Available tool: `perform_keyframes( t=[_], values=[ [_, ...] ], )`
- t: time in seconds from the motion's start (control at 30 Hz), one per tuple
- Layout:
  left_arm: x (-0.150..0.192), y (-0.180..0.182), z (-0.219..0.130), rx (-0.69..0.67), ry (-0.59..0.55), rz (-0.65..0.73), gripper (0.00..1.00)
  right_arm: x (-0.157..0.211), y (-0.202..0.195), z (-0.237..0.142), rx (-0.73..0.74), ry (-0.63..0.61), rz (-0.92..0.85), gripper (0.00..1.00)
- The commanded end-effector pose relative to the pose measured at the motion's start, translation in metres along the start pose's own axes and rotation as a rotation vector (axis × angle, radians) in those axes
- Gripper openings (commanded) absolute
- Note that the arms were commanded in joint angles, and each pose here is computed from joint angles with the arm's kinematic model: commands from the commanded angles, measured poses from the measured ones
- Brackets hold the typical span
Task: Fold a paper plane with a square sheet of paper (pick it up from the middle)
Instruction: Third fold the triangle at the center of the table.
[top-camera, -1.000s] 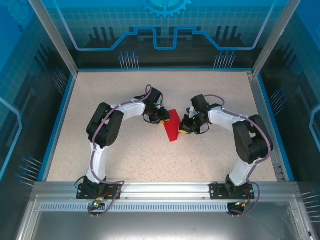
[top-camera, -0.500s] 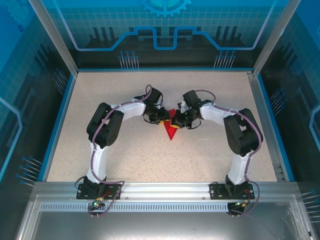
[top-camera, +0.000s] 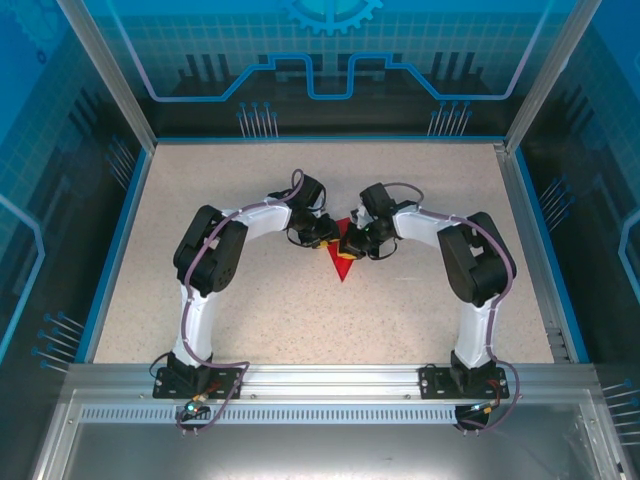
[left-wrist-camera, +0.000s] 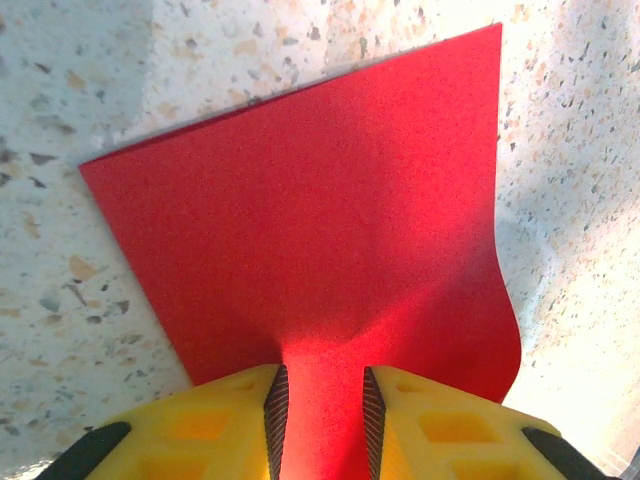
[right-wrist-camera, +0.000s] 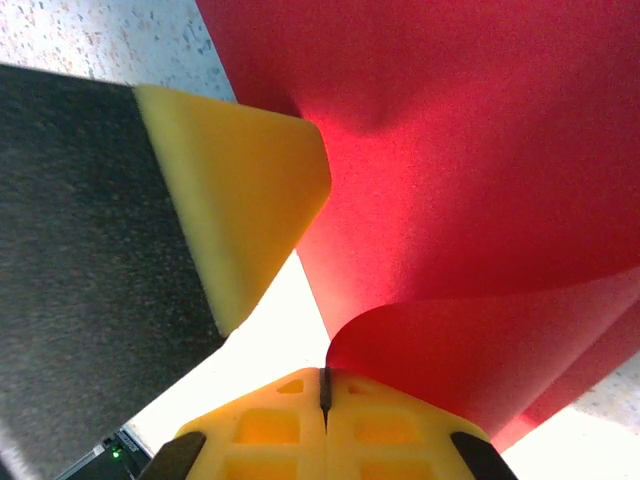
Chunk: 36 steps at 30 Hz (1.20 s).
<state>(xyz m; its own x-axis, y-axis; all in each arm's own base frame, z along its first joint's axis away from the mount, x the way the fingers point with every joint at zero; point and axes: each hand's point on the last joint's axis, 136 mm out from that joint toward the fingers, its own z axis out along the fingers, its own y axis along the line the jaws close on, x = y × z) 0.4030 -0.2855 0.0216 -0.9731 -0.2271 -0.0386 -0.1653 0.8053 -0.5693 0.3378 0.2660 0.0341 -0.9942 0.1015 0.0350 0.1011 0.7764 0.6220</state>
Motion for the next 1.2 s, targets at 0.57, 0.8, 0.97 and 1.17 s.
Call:
perform_keyframes(
  t=[0.57, 0.8, 0.97, 1.17],
  values=[
    [0.005, 0.004, -0.003, -0.013, 0.023, 0.000, 0.29, -0.004, -0.008, 0.015, 0.031, -0.027, 0.006, 0.01],
    [0.005, 0.004, -0.003, -0.013, 0.023, 0.000, 0.29, -0.001, -0.013, 0.017, 0.045, -0.018, 0.005, 0.01],
    [0.005, 0.004, -0.003, -0.014, 0.023, 0.000, 0.29, 0.001, -0.016, 0.017, 0.056, -0.010, 0.004, 0.01],
    [0.005, 0.005, -0.003, -0.013, 0.024, 0.000, 0.29, 0.004, -0.019, 0.019, 0.067, -0.002, -0.001, 0.01]
  ],
)
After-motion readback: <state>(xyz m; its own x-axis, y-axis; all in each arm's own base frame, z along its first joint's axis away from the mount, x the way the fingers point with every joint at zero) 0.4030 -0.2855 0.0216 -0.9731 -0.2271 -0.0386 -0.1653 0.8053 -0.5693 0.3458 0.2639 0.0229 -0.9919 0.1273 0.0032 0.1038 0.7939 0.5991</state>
